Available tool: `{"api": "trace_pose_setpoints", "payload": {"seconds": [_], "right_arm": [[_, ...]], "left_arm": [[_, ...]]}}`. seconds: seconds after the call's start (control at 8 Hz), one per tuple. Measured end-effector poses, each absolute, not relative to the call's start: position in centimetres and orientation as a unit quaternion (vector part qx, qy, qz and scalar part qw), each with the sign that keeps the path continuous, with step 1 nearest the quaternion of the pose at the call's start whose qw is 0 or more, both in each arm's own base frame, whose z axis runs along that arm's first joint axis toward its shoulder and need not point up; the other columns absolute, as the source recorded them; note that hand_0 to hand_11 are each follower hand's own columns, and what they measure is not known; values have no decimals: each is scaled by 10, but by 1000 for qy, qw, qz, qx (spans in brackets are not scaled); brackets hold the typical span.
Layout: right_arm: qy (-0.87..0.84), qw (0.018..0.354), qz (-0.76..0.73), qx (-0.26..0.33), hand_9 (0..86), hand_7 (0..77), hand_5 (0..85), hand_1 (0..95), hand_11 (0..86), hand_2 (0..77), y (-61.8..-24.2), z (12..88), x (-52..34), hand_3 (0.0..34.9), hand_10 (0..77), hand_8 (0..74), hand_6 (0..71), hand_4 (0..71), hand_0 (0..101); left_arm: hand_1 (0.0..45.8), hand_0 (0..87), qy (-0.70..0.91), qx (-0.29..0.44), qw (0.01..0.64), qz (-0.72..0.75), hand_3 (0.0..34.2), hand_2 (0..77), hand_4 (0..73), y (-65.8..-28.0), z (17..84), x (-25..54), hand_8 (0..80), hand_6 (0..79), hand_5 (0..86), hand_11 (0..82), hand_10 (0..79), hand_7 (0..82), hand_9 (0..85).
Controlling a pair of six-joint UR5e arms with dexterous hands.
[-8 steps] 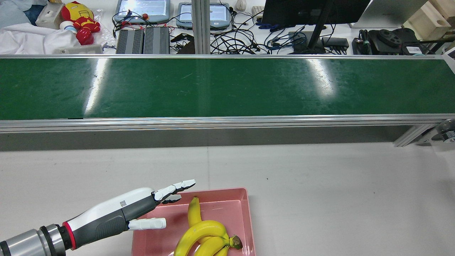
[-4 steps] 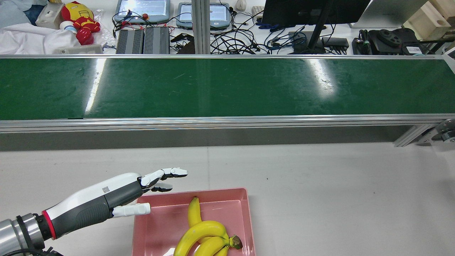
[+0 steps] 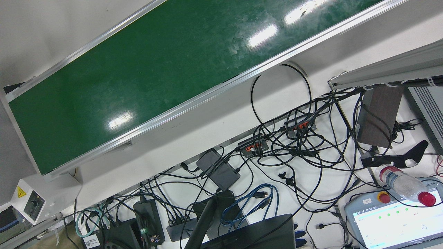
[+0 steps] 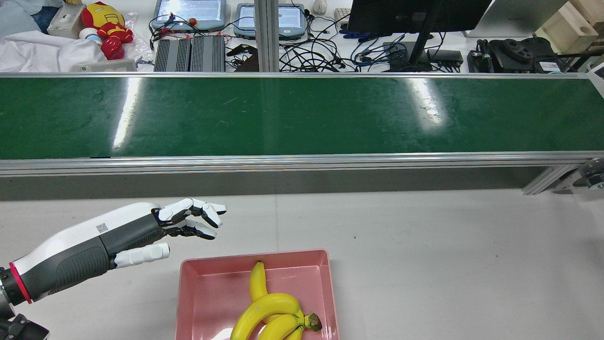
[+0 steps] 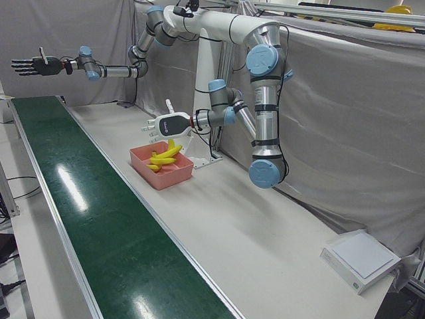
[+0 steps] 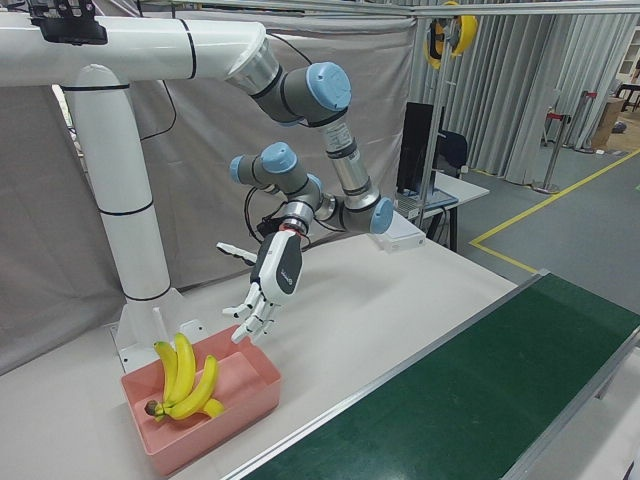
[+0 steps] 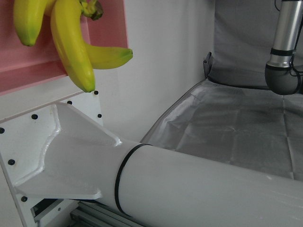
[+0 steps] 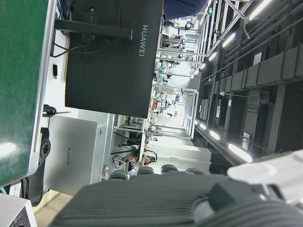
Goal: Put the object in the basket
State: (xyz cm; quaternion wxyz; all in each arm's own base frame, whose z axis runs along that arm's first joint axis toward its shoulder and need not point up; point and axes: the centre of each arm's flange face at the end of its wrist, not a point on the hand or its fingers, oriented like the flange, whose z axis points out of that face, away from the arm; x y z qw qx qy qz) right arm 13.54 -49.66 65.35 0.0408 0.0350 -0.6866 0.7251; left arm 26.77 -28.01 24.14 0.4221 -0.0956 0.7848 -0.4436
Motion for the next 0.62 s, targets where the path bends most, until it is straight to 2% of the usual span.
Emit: {"api": "trace_pose_setpoints", "payload": {"seconds": [0.12, 0.25, 0.38, 0.62], "right_arm": [[-687, 41, 725, 35, 0, 5, 0, 0, 0, 5, -497, 653, 135, 0, 0, 0, 0, 0, 1], [-687, 41, 725, 35, 0, 5, 0, 0, 0, 5, -497, 653, 135, 1, 0, 0, 0, 0, 0], [-687, 41, 725, 35, 0, 5, 0, 0, 0, 5, -497, 653, 135, 1, 0, 0, 0, 0, 0], [-687, 41, 725, 35, 0, 5, 0, 0, 0, 5, -497, 653, 135, 1, 0, 0, 0, 0, 0]], "left_arm": [[16, 0, 788, -88, 413, -448, 71, 44, 55, -286, 240, 259, 202, 55, 453, 169, 114, 180, 240], [22, 0, 793, -79, 401, -452, 33, 60, 87, -292, 237, 246, 218, 93, 475, 180, 125, 229, 262], [22, 0, 798, -71, 389, -455, 33, 60, 120, -296, 234, 235, 245, 93, 513, 207, 147, 229, 295], [22, 2, 802, -61, 378, -458, 4, 98, 174, -301, 232, 223, 289, 136, 556, 256, 180, 267, 355]]}}
